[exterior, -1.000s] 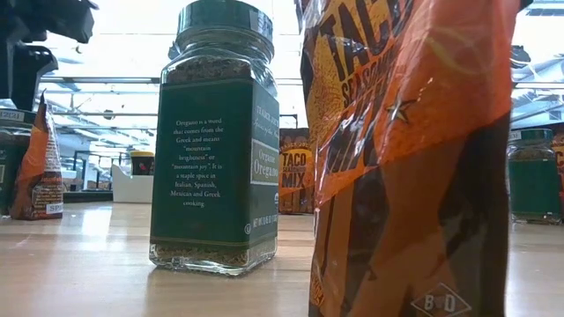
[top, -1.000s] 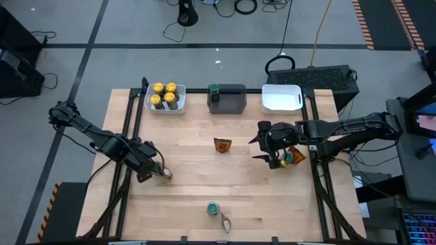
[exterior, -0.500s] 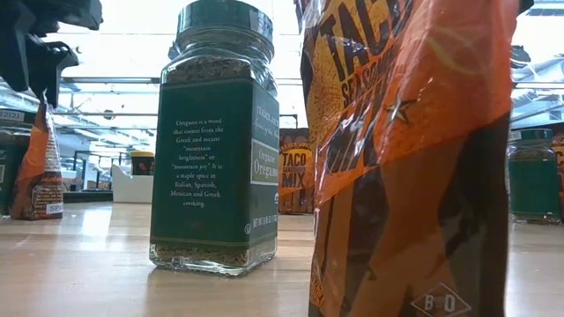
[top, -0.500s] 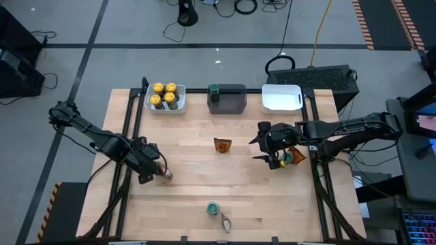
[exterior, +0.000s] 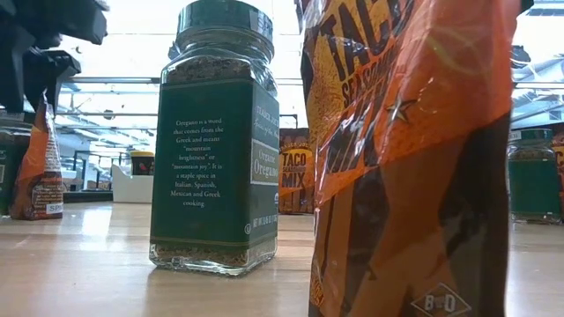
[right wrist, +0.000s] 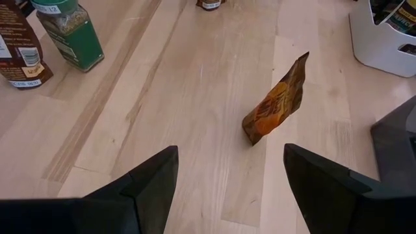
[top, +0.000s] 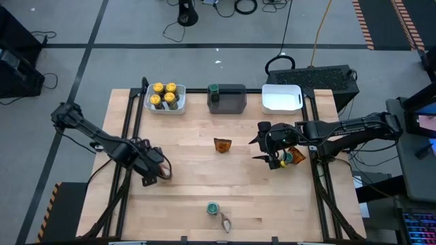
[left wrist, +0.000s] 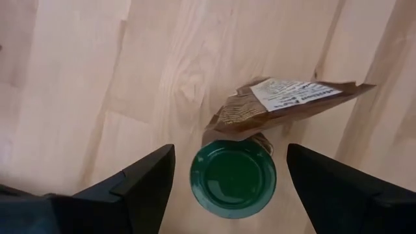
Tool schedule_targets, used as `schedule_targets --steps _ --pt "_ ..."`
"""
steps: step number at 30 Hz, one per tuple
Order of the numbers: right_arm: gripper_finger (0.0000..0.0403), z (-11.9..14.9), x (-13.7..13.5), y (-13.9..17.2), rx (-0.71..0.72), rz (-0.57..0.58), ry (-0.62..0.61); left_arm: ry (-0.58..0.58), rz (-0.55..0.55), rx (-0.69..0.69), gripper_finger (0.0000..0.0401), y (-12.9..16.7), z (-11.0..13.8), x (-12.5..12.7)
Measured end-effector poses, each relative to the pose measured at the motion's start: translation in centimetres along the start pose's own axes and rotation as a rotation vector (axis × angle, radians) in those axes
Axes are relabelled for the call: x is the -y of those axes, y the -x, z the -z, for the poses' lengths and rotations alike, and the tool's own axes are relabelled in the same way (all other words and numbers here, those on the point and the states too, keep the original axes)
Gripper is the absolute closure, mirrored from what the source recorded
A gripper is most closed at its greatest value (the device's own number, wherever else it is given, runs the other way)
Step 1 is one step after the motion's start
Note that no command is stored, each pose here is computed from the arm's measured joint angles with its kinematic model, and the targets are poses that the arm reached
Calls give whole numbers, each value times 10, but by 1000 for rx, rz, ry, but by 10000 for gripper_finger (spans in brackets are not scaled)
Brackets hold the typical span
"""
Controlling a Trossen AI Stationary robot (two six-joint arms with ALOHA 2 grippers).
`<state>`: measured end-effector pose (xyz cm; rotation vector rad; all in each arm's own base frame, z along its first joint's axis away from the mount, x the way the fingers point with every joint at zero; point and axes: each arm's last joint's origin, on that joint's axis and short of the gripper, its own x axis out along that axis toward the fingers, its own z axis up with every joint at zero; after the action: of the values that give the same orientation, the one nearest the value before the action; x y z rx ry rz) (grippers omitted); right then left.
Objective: Sort spices by type
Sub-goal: Put the top left green seasoning bottle into the black bin
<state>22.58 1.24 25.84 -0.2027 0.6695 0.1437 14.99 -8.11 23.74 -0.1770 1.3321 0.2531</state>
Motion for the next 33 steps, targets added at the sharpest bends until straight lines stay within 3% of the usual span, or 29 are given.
schedule_targets --steps 10,33 --pt "140 -1 0 0 14 3 1 -63 -27 -54 105 -10 -3 6" --pt "140 -1 0 0 14 3 -25 -71 -64 -75 107 -15 -4 8"
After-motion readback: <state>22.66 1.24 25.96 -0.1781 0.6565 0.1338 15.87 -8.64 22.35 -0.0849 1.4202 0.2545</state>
